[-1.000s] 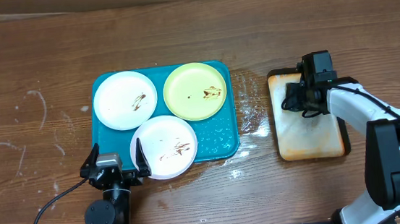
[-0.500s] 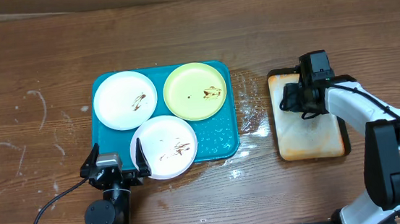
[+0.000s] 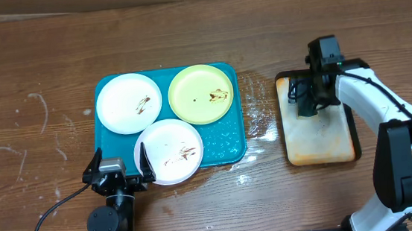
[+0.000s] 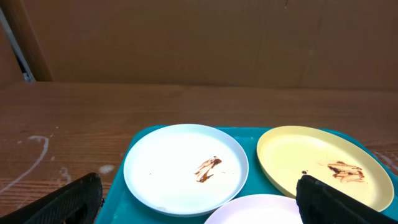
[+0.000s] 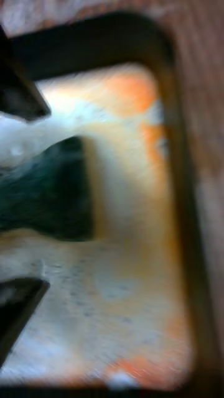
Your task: Clean dirty plates on tray and stack at the side
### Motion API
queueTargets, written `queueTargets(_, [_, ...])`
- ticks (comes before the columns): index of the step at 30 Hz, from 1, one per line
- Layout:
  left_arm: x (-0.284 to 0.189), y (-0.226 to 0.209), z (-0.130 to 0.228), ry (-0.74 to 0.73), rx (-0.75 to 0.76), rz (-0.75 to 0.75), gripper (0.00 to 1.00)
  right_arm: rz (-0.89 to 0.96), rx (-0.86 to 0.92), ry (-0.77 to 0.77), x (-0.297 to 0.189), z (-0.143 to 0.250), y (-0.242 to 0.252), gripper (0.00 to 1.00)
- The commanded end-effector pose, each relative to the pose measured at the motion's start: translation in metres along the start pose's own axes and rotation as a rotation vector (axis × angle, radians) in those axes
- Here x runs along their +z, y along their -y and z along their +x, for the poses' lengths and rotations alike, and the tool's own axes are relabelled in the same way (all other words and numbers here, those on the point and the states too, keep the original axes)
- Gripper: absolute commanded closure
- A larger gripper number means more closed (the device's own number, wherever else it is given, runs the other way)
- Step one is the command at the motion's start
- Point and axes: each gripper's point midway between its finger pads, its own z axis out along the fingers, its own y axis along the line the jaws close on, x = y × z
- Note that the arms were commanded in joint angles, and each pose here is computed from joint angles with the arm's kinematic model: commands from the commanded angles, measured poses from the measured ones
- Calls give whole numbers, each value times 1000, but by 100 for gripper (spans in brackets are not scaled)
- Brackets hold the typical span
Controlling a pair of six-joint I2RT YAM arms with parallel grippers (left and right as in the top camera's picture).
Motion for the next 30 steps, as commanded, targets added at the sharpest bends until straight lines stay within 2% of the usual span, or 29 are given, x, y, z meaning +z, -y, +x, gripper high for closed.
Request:
queueTargets(1, [0, 0, 0, 4, 15, 5, 0, 7, -72, 42, -4, -15, -1, 36])
queueTargets(6, [0, 0, 0, 4, 15, 5, 0, 33, -95, -30, -3, 3, 5, 39])
queueTargets(10, [0, 0, 0, 4, 15, 5, 0, 78, -88, -131, -7, 26, 15, 33])
queueTargets(16, [0, 0, 0, 4, 15, 5, 0, 58, -72, -152, -27, 18, 7, 27])
queueTargets(22, [0, 0, 0, 4, 15, 5, 0, 45, -76, -120, -42, 0, 1, 33])
queueTargets(27, [0, 0, 0, 4, 15, 5, 0, 56, -101, -202, -32, 10, 3, 31])
queueTargets(30, [0, 0, 0, 4, 15, 5, 0, 55, -103, -267, -22, 20, 2, 39])
